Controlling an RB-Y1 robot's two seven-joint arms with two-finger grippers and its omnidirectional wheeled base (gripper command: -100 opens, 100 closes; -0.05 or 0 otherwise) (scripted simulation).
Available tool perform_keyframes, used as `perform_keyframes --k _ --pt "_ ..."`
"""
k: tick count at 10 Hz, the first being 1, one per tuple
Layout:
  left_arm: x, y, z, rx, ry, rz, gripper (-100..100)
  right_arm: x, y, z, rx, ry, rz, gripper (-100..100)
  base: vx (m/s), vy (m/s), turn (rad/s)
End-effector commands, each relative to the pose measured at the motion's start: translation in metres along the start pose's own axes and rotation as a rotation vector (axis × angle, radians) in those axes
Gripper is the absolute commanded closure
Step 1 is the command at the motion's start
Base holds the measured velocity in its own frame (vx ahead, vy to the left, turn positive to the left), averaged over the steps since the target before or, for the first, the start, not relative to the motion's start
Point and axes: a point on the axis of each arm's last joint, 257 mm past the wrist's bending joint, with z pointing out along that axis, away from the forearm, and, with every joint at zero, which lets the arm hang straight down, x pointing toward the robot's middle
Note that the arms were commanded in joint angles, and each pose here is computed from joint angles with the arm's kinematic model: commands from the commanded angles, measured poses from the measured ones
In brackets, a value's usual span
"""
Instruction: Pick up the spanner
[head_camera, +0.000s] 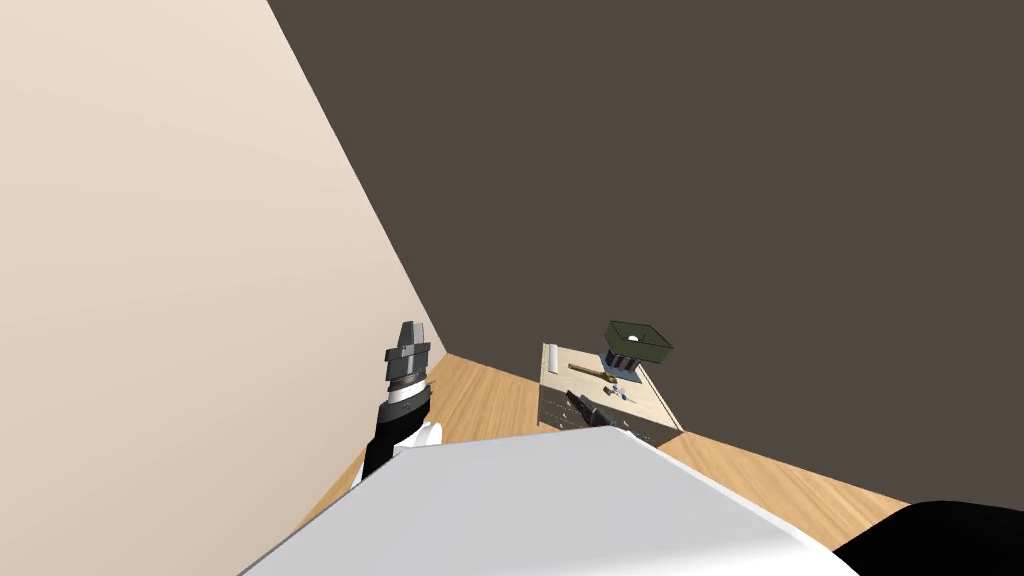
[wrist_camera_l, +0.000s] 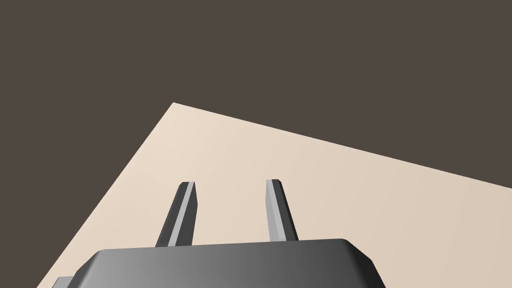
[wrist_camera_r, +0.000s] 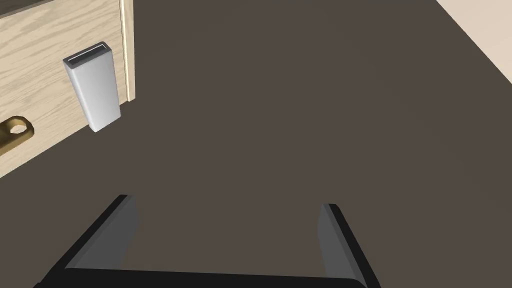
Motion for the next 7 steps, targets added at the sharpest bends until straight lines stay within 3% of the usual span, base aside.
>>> perform_keyframes --k 1,2,3,4,5,6,7 --pt "0.0 0.0 0.0 0.0 0.0 0.0 0 0.019 -0.018 -0.007 0.036 0.045 -0.012 -100 -0.005 0.015 0.168" --pt "0.0 0.0 0.0 0.0 0.0 0.0 0 0.045 -0.044 -0.024 0.091 0.126 -0.036 -100 -0.003 0.026 0.246" --pt "0.0 0.0 0.0 0.0 0.0 0.0 0 0.048 -0.052 -0.028 0.109 0.134 -0.035 -100 -0.002 0.016 0.162" --pt "0.0 0.0 0.0 0.0 0.0 0.0 0 0.07 -0.072 -0.047 0.153 0.21 -0.062 -100 -0.003 0.022 0.337" --pt "0.0 0.0 0.0 0.0 0.0 0.0 0 0.072 -0.078 -0.05 0.166 0.215 -0.061 -100 0.0 0.013 0.149" --pt "0.0 0.0 0.0 0.0 0.0 0.0 0 0.092 -0.096 -0.07 0.207 0.288 -0.086 -100 0.002 0.023 0.294" --pt "0.0 0.0 0.0 0.0 0.0 0.0 0 0.096 -0.112 -0.081 0.243 0.305 -0.089 -100 0.006 0.016 0.151"
